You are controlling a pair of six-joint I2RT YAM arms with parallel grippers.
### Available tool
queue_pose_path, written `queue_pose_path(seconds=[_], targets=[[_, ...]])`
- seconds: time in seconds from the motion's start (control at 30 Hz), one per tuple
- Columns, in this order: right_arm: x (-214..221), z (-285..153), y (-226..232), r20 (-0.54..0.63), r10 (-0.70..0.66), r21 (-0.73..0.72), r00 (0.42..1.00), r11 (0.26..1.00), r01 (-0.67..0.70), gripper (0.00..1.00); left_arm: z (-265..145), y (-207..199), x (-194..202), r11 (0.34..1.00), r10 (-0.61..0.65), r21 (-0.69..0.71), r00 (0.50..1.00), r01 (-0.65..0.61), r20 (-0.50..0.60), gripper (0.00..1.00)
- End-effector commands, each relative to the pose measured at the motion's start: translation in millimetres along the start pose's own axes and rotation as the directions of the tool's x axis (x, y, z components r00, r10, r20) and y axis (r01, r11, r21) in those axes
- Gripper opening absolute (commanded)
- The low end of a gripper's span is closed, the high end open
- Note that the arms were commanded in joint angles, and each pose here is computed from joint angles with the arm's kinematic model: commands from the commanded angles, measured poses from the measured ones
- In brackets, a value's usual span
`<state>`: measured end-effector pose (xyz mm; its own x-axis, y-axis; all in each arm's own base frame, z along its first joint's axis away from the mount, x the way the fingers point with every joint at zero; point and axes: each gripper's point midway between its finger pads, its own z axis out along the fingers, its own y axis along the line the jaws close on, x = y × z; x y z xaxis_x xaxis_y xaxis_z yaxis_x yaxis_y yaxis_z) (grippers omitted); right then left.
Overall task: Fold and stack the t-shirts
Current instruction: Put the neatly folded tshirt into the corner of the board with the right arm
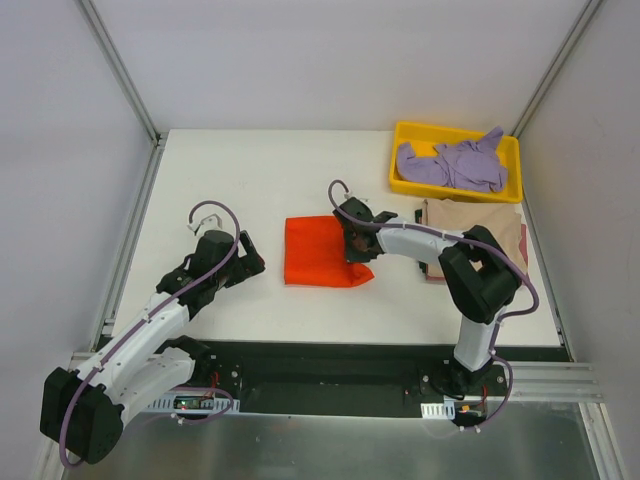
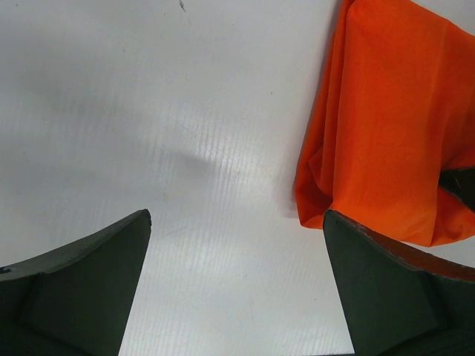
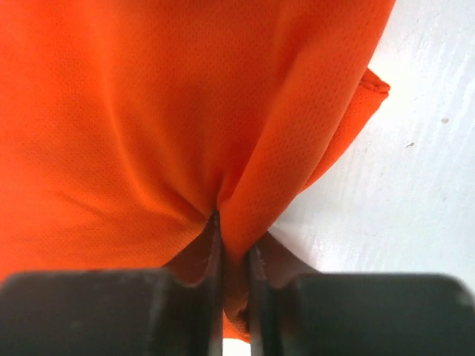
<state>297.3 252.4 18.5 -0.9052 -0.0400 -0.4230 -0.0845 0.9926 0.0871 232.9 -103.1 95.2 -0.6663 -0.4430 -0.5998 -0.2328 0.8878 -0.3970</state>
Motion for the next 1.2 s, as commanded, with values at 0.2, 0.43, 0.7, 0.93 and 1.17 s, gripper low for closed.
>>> queue_pose_path(seconds=[0.2,0.43,0.7,0.93,1.17], targets=[[-18,-36,-83,-0.011,-0.28,0.39,0.96,0.883,0.262,0.01,-1,-4,0,1.0,0.003,0.009,1.0,-0.002,-0.016,0.99],[-52,-87,-114,0.066,-0.406,0.542,0.912,0.782,0.309,0.0,-2,-4,-2,1.0,0.007,0.011,1.0,-0.007,-0.005,0.99],[-82,-134,-134,0.069,-0.527,0.659,0.847,0.662,0.358,0.0,-4,-4,-3,1.0,0.008,0.016,1.0,-0.008,0.005,0.99],[-98,-159,-149,0.105,-0.509,0.684,0.854,0.661,0.309,0.0,-5,-5,-5,1.0,0.006,0.019,1.0,-0.007,0.015,0.99],[-108,-181,-161,0.144,-0.483,0.681,0.864,0.682,0.267,0.0,-6,-4,-6,1.0,0.008,0.017,1.0,-0.009,0.022,0.99]])
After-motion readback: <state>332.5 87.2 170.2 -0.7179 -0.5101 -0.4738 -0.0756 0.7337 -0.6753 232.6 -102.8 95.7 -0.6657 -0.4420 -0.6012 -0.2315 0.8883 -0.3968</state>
